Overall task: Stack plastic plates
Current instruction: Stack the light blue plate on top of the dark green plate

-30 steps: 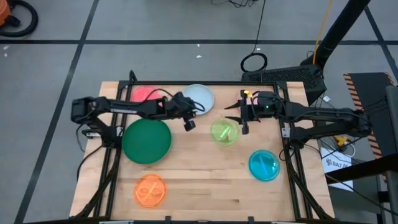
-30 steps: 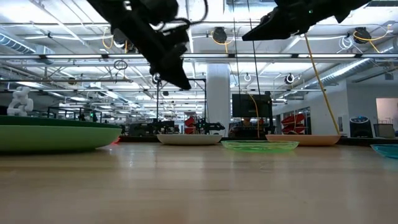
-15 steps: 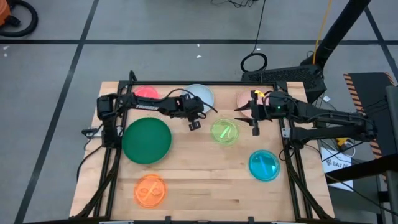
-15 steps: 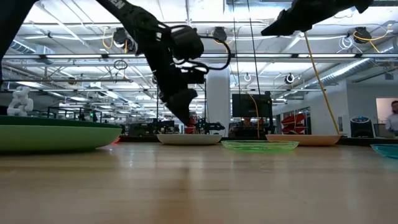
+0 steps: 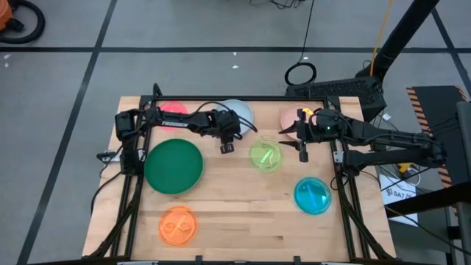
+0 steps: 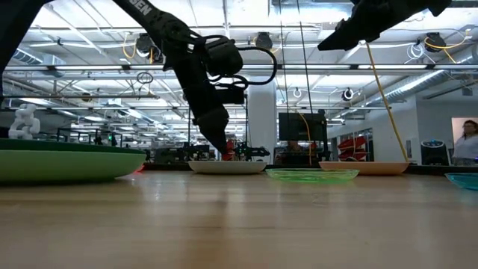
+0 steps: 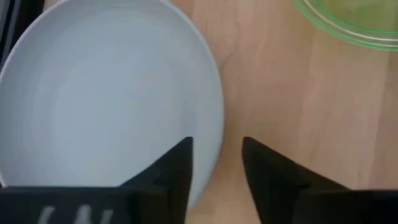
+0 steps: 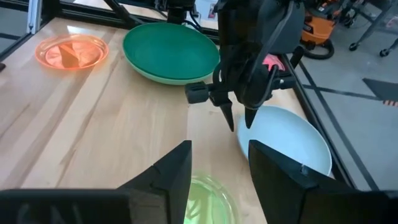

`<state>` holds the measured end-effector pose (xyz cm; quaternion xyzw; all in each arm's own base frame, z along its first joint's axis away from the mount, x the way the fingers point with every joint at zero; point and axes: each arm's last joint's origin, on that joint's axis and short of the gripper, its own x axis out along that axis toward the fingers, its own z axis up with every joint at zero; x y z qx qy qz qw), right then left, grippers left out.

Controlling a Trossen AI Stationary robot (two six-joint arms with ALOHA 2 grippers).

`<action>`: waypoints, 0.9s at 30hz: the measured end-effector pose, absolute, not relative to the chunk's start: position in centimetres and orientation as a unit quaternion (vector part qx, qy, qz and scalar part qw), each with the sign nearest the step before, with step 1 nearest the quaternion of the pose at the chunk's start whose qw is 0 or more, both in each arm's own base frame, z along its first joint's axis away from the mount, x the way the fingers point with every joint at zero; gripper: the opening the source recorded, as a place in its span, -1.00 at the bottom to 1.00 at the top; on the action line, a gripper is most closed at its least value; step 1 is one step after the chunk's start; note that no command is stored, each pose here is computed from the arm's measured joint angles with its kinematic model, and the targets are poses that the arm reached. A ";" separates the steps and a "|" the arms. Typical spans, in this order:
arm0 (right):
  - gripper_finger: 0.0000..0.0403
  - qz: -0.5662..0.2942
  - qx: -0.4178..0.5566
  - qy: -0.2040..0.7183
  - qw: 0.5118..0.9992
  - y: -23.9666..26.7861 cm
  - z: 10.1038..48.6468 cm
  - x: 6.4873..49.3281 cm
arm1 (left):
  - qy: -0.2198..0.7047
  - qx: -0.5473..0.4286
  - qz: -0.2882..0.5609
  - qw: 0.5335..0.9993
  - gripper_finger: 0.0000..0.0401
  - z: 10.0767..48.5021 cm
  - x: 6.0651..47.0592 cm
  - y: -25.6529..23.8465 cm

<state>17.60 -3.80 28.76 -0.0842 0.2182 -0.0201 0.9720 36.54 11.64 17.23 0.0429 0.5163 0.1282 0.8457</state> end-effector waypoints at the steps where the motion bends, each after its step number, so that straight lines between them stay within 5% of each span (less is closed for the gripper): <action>1: -0.25 -0.021 -0.082 0.218 0.972 -3.8 28.8 17.6 | 0.514 0.043 0.129 0.847 -0.16 17.3 36.6 11.6; 7: -0.25 -0.021 -0.081 0.218 0.972 -3.8 28.8 17.6 | 0.496 0.027 0.137 0.857 0.03 16.7 37.1 12.1; 27: -0.25 -0.017 -0.092 0.225 0.970 -3.8 28.6 17.6 | 0.521 0.025 0.148 0.840 -0.02 13.1 38.0 12.2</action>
